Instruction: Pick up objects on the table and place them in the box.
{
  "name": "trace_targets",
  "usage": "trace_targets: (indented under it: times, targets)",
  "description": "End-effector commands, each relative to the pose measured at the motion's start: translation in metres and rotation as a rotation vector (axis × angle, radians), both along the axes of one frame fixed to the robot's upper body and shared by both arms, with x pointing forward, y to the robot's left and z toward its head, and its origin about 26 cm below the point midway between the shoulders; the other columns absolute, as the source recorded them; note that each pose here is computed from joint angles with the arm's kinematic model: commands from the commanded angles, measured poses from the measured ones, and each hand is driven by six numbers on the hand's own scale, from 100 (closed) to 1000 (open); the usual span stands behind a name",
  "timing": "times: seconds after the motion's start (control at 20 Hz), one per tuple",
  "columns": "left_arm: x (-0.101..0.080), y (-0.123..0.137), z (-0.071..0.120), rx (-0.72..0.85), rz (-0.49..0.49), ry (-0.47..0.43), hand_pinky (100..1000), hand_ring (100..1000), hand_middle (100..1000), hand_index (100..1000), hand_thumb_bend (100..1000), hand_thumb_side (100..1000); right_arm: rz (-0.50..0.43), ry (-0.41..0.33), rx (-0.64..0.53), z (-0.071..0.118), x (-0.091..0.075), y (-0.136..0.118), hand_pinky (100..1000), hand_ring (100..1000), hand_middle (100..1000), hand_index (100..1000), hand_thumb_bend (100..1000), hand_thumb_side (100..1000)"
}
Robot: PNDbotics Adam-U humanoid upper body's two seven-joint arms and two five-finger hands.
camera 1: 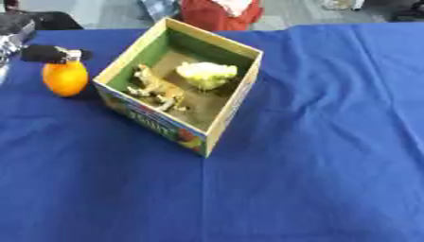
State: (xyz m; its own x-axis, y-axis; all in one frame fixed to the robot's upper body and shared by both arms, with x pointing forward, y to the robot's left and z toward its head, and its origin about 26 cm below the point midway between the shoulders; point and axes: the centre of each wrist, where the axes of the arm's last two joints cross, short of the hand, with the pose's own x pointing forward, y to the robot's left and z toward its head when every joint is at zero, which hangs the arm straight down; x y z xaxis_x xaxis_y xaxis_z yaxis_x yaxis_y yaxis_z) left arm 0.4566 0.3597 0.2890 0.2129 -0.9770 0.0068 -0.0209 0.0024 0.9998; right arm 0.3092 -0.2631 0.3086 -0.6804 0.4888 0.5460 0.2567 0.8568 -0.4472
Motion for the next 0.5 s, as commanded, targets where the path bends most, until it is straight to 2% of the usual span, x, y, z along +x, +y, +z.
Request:
trace_targets:
  times: [0.05,0.35,0.5]
  targets:
    - [-0.003,0.012,0.008,-0.003,0.038,-0.001,641,911,827,987,730,810,-0.020,-0.034,-0.015,0.009,-0.005,-0.004,696,727,585,826,100,926]
    - [0.001,0.016,-0.002,0.007,0.071,0.053,609,888,790,914,578,691,-0.024,-0.033,-0.013,0.008,-0.005,-0.005,696,727,585,826,100,927]
    - [0.002,0.016,-0.003,0.004,0.065,0.103,574,842,737,861,500,613,-0.023,-0.032,-0.012,0.008,-0.005,-0.005,696,727,585,826,100,928]
